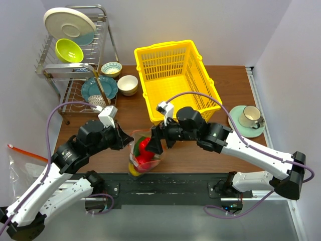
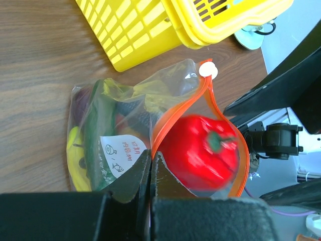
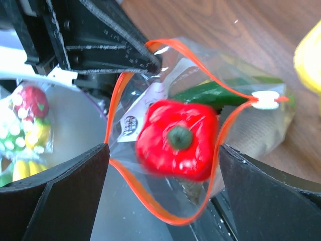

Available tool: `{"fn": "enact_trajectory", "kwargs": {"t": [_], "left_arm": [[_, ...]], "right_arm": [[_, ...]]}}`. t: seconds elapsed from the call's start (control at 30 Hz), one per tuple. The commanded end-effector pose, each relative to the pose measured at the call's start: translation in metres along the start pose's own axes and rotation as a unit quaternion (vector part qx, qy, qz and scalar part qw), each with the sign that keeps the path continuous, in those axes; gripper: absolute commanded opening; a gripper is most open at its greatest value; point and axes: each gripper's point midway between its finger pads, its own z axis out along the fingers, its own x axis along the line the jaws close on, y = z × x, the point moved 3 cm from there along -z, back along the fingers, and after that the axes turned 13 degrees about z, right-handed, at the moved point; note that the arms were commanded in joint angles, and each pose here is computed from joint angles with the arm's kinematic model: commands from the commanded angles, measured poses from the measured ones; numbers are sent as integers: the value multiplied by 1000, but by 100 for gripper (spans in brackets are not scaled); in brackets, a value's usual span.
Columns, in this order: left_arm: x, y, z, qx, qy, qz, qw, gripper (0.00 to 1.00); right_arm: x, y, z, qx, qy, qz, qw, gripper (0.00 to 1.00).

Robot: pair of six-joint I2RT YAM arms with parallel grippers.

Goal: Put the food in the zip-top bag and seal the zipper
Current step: Place the fake vegetable in the zipper food storage bag, then zip the zipper food storage bag at the center of the board.

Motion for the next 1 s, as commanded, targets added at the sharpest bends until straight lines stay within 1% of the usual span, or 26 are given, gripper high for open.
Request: {"fn": "enact_trajectory", "kwargs": {"t": [0.0, 0.13, 0.17, 0.23, 0.27, 0.3, 0.4, 0.57, 0.63, 0.73, 0.77, 0.83, 0.97], "left_arm": [[-5, 11, -10, -21, -9, 5, 1000, 0], [-5, 10, -11, -20, -11, 8, 1000, 0], [-5, 11, -12, -23, -11, 8, 1000, 0], [-5, 11, -12, -24, -12, 8, 1000, 0], [-5, 11, -12, -26, -12, 9, 1000, 0], [-5, 11, -13, -24, -12, 9, 1000, 0], [-6, 10, -13, -22, -15, 10, 1000, 0], [-7, 10, -15, -23, -17, 10, 1000, 0], [-7, 11, -15, -24, -17, 10, 1000, 0], [-8, 13, -18, -25, -18, 11, 999, 0], [-9, 13, -19, -25, -18, 11, 999, 0], [-11, 14, -19, -23, -25, 12, 999, 0], [-22, 15, -18, -14, -58, 14, 998, 0]], "right_arm": [[23, 25, -27, -57, 15, -4, 998, 92], [14, 21, -39, -53, -19, 0, 998, 88], [10, 22, -41, -58, -35, 1, 998, 85], [-1, 16, -42, -46, -63, 0, 997, 79], [-5, 14, -42, -44, -74, 1, 996, 73], [-10, 11, -38, -33, -85, 2, 996, 69], [-17, -5, -28, 4, -96, 11, 995, 63], [-22, -22, -13, 34, -110, 12, 993, 59], [-22, -26, -7, 41, -114, 9, 993, 53], [-15, -26, -4, 44, -102, 3, 994, 24], [-11, -23, -5, 41, -98, 4, 994, 9], [-1, -19, -6, 35, -77, 8, 996, 0], [26, -2, -25, -4, -25, 14, 1000, 0]]}}
